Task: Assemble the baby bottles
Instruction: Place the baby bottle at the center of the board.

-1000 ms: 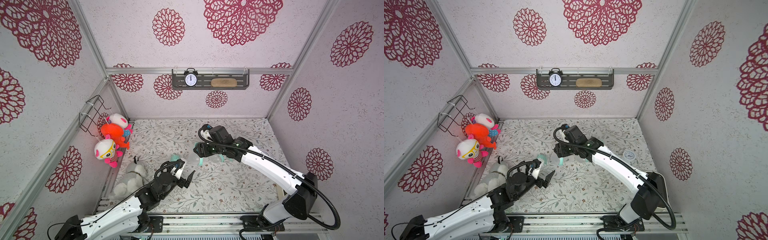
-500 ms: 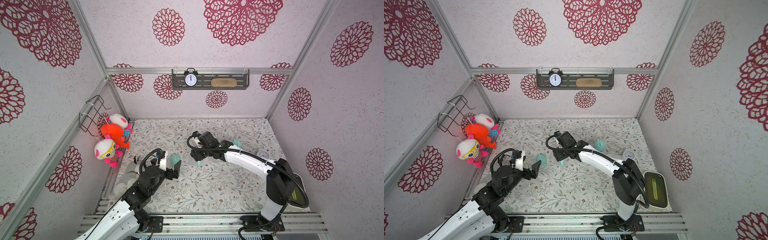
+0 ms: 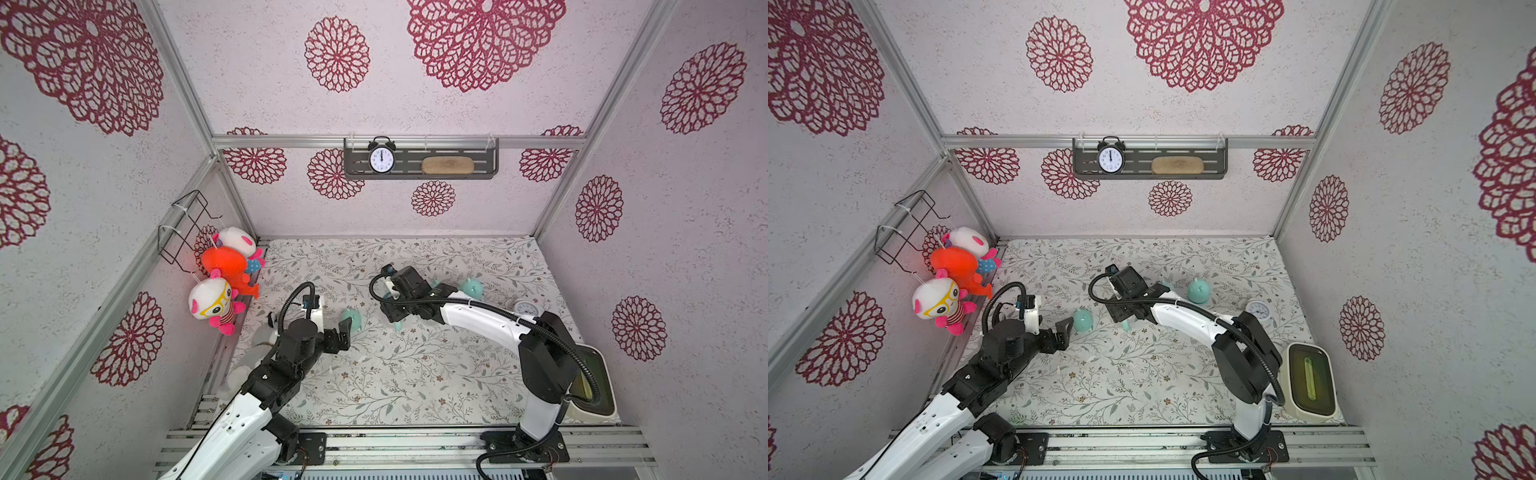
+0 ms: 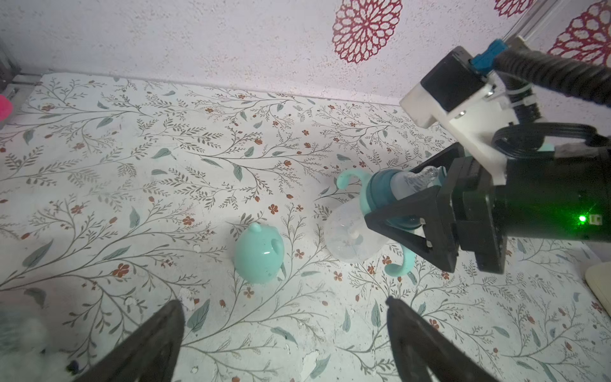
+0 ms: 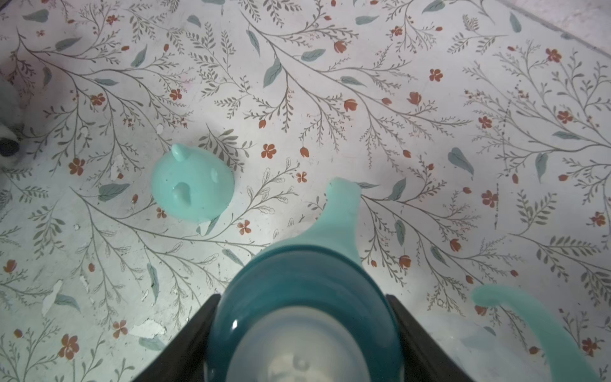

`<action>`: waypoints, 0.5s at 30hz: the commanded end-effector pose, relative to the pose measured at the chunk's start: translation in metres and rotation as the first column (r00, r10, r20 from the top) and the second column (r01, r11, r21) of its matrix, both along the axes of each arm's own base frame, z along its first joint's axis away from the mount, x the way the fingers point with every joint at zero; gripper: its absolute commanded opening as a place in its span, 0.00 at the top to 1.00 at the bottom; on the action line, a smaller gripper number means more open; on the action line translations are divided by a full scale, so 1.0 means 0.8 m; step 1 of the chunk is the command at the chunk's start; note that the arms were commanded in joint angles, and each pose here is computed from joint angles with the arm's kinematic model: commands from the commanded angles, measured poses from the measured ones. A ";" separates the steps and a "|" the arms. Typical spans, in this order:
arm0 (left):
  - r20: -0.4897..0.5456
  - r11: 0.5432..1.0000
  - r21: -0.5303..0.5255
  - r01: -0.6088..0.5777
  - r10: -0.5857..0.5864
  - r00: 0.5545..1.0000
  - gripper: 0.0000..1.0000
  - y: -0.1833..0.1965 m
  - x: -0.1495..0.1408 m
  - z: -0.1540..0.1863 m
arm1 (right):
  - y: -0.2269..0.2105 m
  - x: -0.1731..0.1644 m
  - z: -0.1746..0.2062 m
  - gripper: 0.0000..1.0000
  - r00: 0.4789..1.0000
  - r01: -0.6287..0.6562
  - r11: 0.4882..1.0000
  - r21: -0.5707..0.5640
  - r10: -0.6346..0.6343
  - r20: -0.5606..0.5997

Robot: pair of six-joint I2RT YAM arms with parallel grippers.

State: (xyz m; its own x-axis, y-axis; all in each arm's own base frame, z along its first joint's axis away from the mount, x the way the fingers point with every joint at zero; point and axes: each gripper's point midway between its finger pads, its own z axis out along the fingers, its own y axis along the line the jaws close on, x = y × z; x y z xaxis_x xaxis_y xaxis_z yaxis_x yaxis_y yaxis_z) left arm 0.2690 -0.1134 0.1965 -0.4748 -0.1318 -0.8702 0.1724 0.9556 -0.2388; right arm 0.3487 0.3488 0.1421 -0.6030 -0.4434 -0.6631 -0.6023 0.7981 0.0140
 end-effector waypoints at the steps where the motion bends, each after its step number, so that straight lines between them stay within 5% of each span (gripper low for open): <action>1: -0.001 0.999 -0.044 -0.022 0.021 1.000 0.02 0.004 0.001 0.014 | 0.003 0.006 0.002 0.44 0.999 -0.005 1.000 -0.013 0.005 0.036; 15: 0.000 0.998 -0.062 -0.020 0.020 1.000 0.02 0.006 0.001 0.018 | 0.008 0.010 0.004 0.30 1.000 -0.019 0.998 -0.056 0.019 0.004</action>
State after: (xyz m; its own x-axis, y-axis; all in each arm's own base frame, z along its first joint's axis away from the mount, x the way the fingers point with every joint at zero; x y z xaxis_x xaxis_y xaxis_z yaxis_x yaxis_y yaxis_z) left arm 0.2690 -0.1097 0.1982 -0.4935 -0.1626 -0.8544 0.1551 0.9502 -0.2704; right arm 0.3562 0.3562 0.1418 -0.5992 -0.4647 -0.6519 -0.6114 0.7913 -0.0021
